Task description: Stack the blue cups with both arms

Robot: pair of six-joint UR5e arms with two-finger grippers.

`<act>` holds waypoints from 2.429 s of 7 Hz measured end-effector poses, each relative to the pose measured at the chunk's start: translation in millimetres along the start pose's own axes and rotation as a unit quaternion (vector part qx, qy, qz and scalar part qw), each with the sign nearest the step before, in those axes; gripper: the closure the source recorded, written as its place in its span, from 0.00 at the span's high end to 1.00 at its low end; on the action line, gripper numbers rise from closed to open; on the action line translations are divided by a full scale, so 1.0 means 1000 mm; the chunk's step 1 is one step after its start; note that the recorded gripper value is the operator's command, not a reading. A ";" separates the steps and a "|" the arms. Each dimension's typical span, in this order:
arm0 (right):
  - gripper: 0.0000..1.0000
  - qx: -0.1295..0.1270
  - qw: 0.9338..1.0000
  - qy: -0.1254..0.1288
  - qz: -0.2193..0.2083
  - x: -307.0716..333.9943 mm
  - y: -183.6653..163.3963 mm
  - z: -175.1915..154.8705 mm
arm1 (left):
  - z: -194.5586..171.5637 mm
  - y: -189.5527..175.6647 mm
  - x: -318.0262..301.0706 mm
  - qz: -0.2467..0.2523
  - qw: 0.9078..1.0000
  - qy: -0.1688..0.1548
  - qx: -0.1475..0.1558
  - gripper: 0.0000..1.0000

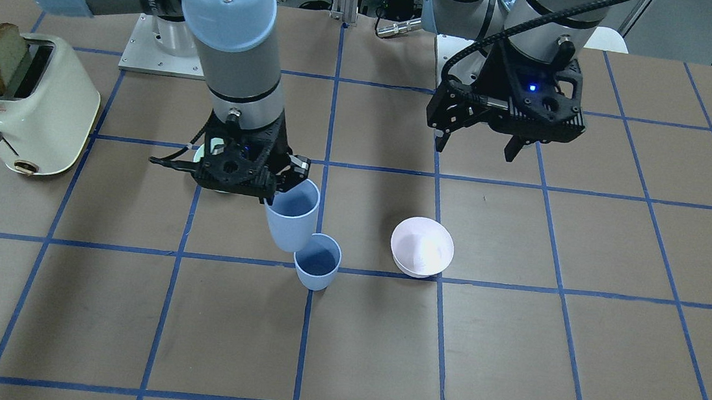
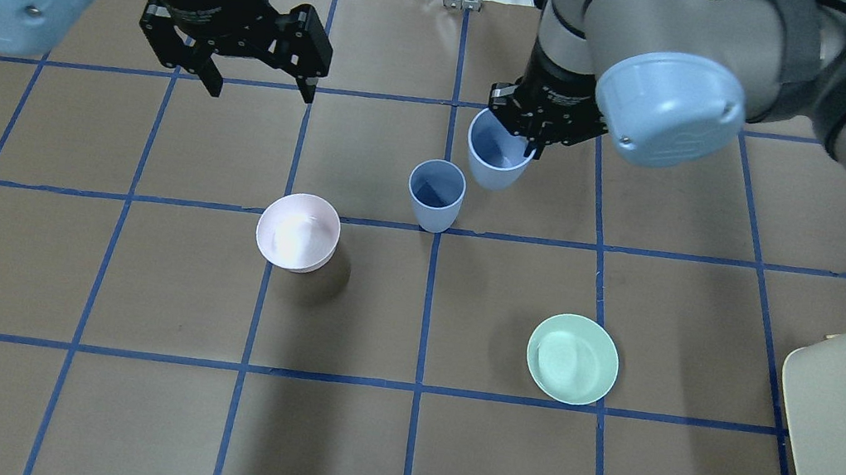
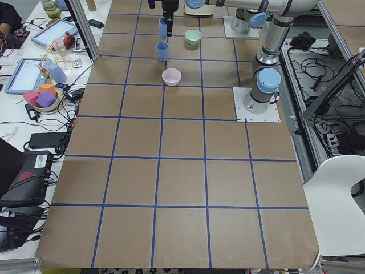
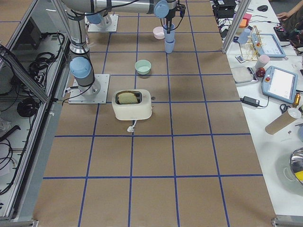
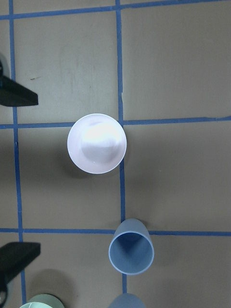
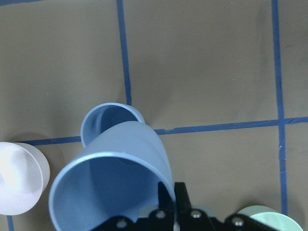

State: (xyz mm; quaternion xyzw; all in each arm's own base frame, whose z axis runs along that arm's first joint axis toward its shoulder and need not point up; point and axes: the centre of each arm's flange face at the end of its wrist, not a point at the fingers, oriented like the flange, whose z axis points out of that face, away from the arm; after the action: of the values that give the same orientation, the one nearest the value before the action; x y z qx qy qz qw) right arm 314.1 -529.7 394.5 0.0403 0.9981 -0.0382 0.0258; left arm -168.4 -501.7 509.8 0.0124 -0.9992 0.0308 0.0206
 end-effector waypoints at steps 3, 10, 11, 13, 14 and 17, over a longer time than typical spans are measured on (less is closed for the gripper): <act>0.00 0.006 1.000 0.002 0.007 -0.022 -0.016 0.014 | -0.001 -0.001 -0.007 -0.005 1.000 -0.009 0.003 1.00; 0.00 -0.014 1.000 0.010 0.007 -0.022 -0.018 0.031 | -0.003 0.001 -0.007 -0.004 1.000 -0.011 0.005 1.00; 0.09 -0.016 1.000 0.010 0.007 -0.022 -0.017 0.033 | -0.004 0.001 -0.007 -0.004 1.000 -0.011 0.005 1.00; 0.88 -0.021 1.000 0.011 0.007 -0.023 -0.019 0.041 | -0.004 0.002 -0.007 -0.004 1.000 -0.011 0.006 1.00; 1.00 -0.023 1.000 0.011 0.007 -0.023 -0.022 0.045 | -0.004 0.002 -0.007 -0.004 1.000 -0.011 0.005 1.00; 1.00 -0.014 1.000 0.014 -0.020 0.005 -0.049 0.008 | -0.005 0.002 -0.008 -0.005 1.000 -0.012 0.005 1.00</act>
State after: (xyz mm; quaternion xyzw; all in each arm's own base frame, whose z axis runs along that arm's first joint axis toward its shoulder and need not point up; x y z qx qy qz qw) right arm 305.7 -578.4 390.1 0.0204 0.9994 -0.0240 0.0112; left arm -160.4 -499.4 514.0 0.0176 -0.9992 0.0360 0.0091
